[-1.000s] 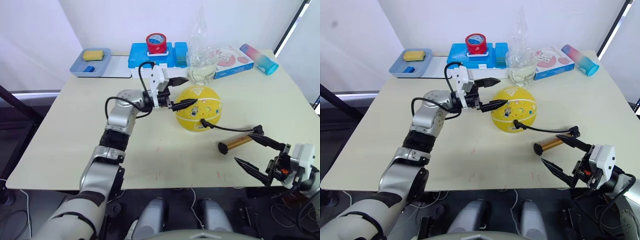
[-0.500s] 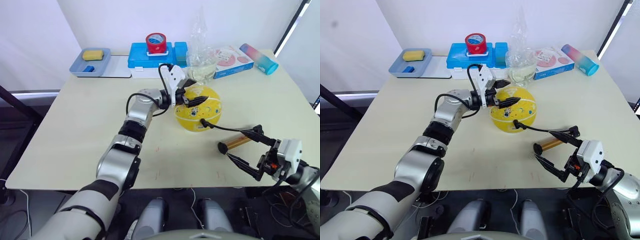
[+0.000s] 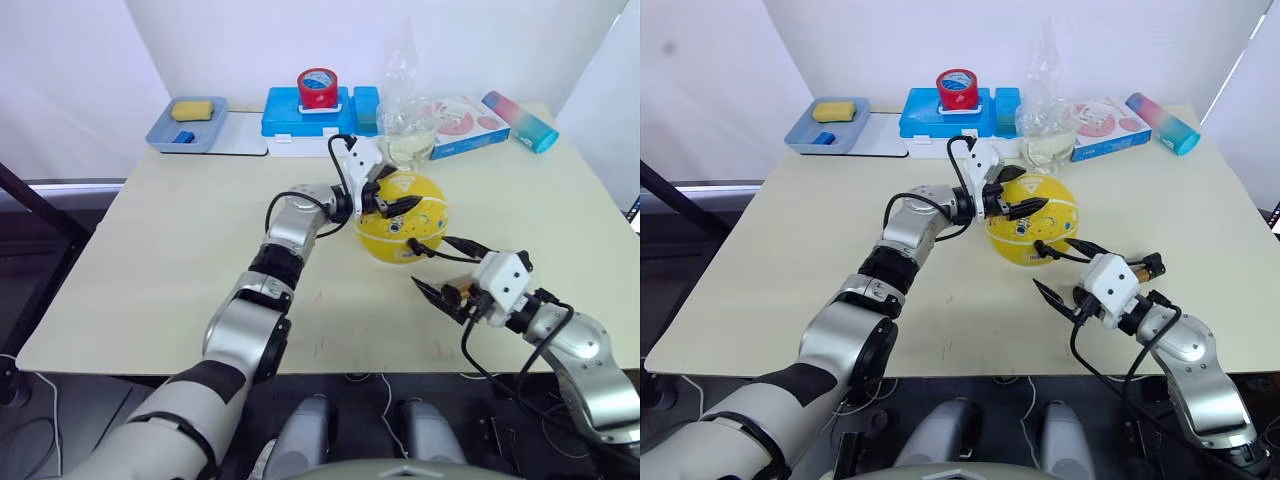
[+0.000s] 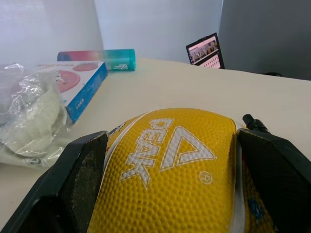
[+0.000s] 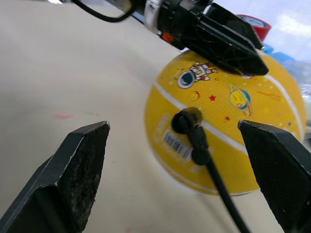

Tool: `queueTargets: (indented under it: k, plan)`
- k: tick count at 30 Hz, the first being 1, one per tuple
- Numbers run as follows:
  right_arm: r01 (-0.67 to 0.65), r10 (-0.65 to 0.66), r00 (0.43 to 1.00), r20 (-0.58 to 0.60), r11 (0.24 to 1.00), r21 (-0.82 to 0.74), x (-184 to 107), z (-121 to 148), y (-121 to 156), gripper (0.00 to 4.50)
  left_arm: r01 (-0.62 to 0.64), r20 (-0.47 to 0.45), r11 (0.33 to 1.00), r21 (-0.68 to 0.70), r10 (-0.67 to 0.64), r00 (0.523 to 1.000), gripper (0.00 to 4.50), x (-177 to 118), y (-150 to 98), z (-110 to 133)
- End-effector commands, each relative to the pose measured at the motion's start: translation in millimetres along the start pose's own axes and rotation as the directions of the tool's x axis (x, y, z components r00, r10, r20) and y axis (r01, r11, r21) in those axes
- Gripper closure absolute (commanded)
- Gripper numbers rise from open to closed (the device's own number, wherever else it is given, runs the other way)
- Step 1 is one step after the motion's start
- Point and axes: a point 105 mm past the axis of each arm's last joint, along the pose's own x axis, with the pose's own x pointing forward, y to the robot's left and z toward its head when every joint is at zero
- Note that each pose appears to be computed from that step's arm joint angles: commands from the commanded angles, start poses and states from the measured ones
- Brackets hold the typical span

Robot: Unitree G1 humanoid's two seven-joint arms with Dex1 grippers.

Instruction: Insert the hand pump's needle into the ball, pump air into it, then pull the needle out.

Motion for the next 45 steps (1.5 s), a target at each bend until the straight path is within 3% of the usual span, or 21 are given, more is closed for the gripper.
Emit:
queueTargets:
  k: [1, 12, 16, 20, 22, 23, 30, 37, 45]
  plan:
    - [0.057, -0.061, 0.998, -0.034, 0.993, -0.099, 7, -2, -11, 0.05, -0.006, -0.093, 0.999, -0.031, 0.003, 0.996, 0.00, 1, -5, -29]
    - [0.127, -0.134, 0.991, -0.020, 0.969, -0.210, 29, -4, -17, 0.05, -0.009, -0.094, 0.999, -0.041, 0.006, 0.996, 0.00, 2, -7, -31]
    - [0.141, -0.144, 0.990, 0.001, 0.965, -0.223, 32, 0, -18, 1.18, -0.010, -0.092, 0.999, -0.041, 0.006, 0.996, 0.00, 3, -7, -31]
    - [0.129, -0.131, 0.991, 0.005, 0.964, -0.231, 33, 0, -16, 3.47, -0.017, -0.095, 0.999, -0.038, 0.013, 0.995, 0.00, 4, -6, -31]
    - [0.126, -0.128, 0.992, 0.008, 0.965, -0.231, 34, 0, -15, 4.36, -0.018, -0.096, 0.999, -0.039, 0.015, 0.995, 0.00, 4, -6, -32]
    - [0.125, -0.126, 0.992, 0.011, 0.964, -0.233, 34, 1, -14, 4.50, -0.023, -0.098, 0.999, -0.042, 0.018, 0.995, 0.00, 4, -6, -34]
    - [0.118, -0.114, 0.993, 0.028, 0.961, -0.251, 31, 7, -9, 4.50, -0.038, -0.123, 0.999, -0.025, 0.035, 0.992, 0.00, 4, -11, -48]
    - [0.101, -0.103, 0.995, 0.005, 0.960, -0.263, 22, 8, -8, 4.50, 0.006, -0.144, 0.995, 0.101, 0.008, 0.990, 0.00, 11, -27, -60]
    - [0.120, -0.125, 0.992, 0.000, 0.955, -0.273, 13, 18, -11, 4.50, -0.026, -0.173, 0.995, 0.099, 0.043, 0.984, 0.00, 11, -28, -74]
